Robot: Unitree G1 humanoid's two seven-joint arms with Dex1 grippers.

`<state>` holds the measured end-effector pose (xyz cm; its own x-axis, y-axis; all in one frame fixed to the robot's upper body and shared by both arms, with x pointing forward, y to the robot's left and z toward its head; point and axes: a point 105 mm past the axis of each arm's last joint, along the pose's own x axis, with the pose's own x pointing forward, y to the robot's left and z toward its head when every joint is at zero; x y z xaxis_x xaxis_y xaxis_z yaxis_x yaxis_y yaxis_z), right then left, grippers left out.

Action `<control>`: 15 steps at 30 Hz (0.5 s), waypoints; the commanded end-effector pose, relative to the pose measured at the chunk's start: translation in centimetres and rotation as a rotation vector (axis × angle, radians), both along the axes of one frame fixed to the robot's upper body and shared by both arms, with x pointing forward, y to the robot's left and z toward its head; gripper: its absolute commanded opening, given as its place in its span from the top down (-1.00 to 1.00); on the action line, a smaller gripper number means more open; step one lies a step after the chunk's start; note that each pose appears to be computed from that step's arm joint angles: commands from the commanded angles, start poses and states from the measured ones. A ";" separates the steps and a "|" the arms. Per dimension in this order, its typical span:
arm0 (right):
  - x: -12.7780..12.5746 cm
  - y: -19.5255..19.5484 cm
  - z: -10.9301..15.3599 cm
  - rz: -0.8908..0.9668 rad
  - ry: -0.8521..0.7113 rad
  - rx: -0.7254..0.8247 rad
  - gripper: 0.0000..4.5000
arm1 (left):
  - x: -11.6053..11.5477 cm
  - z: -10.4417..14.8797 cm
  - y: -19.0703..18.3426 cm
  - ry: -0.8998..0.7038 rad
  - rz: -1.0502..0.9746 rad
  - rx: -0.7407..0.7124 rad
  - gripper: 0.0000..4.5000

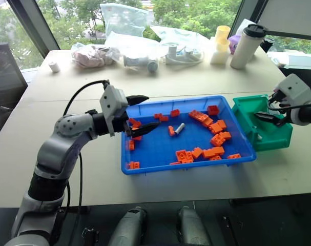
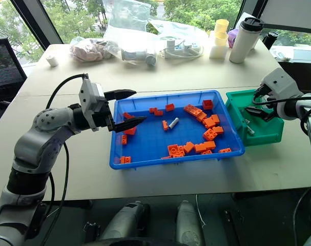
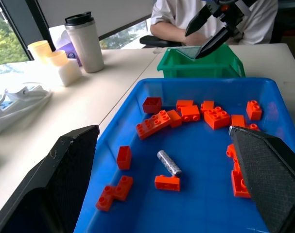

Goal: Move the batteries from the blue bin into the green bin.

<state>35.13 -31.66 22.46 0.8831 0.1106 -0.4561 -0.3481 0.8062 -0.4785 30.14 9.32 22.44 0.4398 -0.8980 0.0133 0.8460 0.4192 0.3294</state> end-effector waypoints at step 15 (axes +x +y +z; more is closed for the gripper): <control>0.1 17.0 -7.1 0.460 0.183 0.222 -0.97 | -1.4 1.2 1.5 -0.025 0.027 0.032 -1.00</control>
<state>35.04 -14.74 15.03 0.6131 0.5841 -0.5320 -0.7587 0.6229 -0.1906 29.22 10.54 22.53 0.4616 -0.8865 -0.0310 0.8429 0.4275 0.3269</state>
